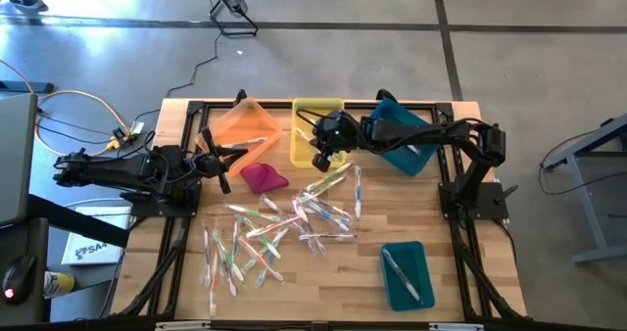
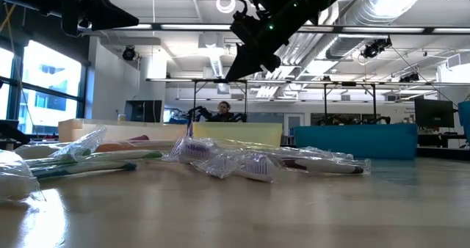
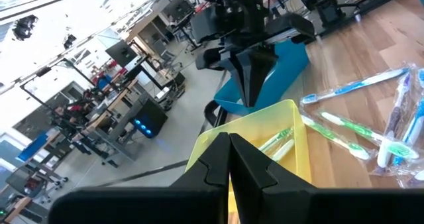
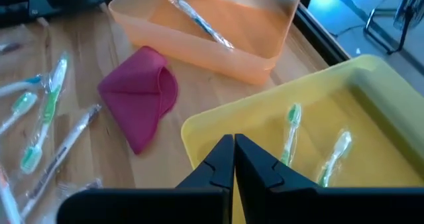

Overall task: Pick & Place Toothbrushes
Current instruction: Put the blue toothbrush into the orange bin

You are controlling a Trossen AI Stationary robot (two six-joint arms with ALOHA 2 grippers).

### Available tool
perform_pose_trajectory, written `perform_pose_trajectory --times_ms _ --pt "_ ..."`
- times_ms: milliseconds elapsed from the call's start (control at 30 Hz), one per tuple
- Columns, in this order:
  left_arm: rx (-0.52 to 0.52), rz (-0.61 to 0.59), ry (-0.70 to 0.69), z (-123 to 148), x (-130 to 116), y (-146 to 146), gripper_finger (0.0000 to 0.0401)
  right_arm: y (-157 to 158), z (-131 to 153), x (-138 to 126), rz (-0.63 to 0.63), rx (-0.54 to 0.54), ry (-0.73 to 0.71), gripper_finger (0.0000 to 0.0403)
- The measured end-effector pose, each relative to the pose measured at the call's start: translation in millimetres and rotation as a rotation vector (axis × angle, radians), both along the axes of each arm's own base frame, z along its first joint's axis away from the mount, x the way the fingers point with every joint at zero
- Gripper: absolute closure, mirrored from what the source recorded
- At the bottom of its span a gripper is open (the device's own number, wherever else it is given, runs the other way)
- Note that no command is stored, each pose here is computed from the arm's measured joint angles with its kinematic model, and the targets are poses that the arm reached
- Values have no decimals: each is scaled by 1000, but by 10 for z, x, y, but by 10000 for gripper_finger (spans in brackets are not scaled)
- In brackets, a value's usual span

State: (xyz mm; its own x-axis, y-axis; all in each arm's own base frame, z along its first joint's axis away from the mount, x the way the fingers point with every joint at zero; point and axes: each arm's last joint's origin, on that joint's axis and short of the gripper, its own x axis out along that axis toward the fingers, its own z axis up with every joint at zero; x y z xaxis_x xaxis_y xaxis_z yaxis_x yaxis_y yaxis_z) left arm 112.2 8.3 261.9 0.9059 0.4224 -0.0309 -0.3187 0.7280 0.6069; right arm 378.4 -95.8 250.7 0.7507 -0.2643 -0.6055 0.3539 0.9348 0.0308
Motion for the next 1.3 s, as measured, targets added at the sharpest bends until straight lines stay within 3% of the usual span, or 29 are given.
perform_pose_trajectory --times_ms 133,267,400,567,833,933,1133,1300 --pt "43 -1 20 0 0 0 398 7 7 8 72 -51 9 399" --pt "92 -3 43 0 0 0 398 18 -14 26 109 -17 -2 399" --pt "111 -4 53 -1 0 0 398 44 51 -18 -25 -2 -9 399" --pt "111 -4 61 -9 0 0 398 249 220 -162 -258 -137 35 400" --pt "78 -3 45 -9 0 0 398 613 481 -555 -469 59 21 400" --pt "58 -2 40 -13 0 0 398 791 490 -693 -495 84 80 400" --pt "34 -1 39 -23 -1 0 398 1030 446 -943 -615 273 250 400" --pt "19 -1 32 -23 -1 0 398 1126 341 -992 -699 408 382 400"
